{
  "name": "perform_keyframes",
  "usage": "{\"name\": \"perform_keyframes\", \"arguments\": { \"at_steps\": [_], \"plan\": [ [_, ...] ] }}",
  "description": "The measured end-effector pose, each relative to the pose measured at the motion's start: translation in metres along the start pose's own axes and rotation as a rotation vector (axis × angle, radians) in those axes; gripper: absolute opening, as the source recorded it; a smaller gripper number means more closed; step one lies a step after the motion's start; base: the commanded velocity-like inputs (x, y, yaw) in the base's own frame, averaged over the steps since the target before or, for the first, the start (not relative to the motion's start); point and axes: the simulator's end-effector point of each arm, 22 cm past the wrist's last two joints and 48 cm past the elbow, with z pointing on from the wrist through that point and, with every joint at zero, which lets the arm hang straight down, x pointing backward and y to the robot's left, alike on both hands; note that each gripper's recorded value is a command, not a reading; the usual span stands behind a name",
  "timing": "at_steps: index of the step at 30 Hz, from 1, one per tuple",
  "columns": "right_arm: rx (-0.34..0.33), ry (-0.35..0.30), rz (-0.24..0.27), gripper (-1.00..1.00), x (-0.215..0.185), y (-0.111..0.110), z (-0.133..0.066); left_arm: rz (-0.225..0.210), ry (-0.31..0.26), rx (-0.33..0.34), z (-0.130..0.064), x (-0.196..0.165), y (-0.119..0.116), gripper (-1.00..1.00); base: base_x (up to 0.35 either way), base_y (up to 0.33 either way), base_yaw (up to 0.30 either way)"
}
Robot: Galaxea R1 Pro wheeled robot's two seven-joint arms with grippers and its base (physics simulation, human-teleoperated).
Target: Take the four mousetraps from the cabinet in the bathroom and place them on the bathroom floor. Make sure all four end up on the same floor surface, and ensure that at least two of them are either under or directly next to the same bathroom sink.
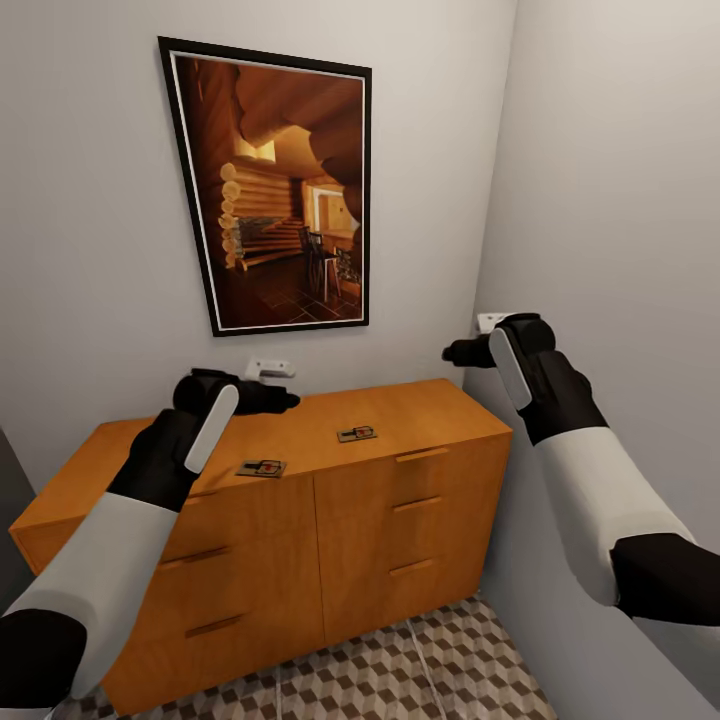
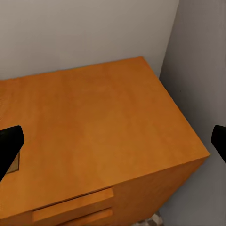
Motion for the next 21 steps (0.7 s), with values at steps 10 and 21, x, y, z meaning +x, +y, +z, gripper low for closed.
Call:
{"name": "perform_keyframes", "arguments": {
  "at_steps": [10,21],
  "plan": [
    [-0.005,-0.005,-0.002,1.0,-0.001,0.004,-0.001,-0.048,0.05,0.058,0.01,0.017,-0.01,1.0,0.0,0.0,0.0],
    [0.0,-0.011,-0.041,1.0,-0.001,0.011,-0.002,-0.1,0.067,0.159,0.008,0.021,-0.033,1.0,0.0,0.0,0.0]
  ]
}}
